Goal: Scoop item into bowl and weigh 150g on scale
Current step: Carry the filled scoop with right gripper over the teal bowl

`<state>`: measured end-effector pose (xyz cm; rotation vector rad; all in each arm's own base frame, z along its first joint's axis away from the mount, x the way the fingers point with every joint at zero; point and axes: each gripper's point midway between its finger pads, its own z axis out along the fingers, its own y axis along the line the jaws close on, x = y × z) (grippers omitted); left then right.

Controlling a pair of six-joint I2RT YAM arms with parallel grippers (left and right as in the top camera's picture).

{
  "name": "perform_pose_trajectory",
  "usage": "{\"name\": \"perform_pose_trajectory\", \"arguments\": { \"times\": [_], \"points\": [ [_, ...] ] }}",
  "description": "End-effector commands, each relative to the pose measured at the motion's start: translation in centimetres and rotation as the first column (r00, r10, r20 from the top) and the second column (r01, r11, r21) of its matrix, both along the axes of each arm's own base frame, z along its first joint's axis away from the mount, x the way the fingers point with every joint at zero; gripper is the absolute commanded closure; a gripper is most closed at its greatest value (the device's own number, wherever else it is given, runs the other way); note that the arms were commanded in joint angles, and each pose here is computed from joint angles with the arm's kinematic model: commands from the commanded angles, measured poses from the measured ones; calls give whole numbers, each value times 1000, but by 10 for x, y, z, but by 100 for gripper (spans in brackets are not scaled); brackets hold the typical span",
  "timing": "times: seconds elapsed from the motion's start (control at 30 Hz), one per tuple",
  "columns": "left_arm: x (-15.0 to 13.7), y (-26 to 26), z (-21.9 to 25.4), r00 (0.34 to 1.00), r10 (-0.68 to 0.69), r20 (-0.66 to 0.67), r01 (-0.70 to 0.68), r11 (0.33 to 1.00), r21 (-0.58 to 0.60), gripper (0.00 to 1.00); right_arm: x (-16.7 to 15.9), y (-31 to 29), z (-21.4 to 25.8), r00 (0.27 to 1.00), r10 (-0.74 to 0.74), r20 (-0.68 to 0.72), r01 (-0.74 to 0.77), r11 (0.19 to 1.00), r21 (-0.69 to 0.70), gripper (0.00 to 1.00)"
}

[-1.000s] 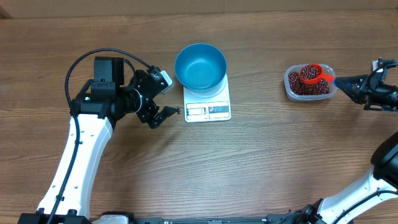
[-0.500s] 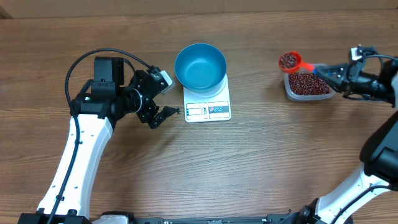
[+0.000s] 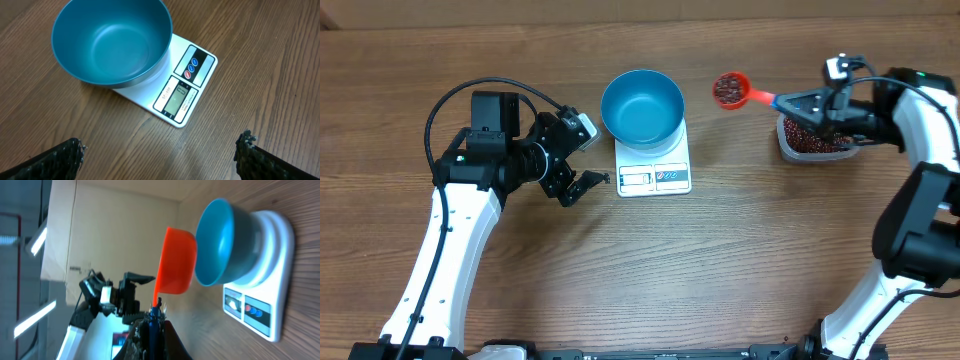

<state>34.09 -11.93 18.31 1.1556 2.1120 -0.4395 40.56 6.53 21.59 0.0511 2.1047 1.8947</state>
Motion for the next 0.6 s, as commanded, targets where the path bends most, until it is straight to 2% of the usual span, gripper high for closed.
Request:
{"name": "perform_pose_trajectory", "arguments": {
  "times": [0.0, 0.4, 0.57],
  "points": [
    [-3, -2, 1, 1000, 2, -12, -2, 1000, -21, 0, 0, 19, 8, 999, 31, 24, -32, 997, 68, 96],
    [-3, -2, 0, 1000, 2, -12, -2, 1000, -21, 0, -2, 76, 9, 984, 175, 36, -177, 981, 77, 96],
    [-3, -2, 0, 1000, 2, -12, -2, 1000, -21, 0, 2, 93, -1, 977, 213, 9, -213, 977, 20, 96]
  ]
}}
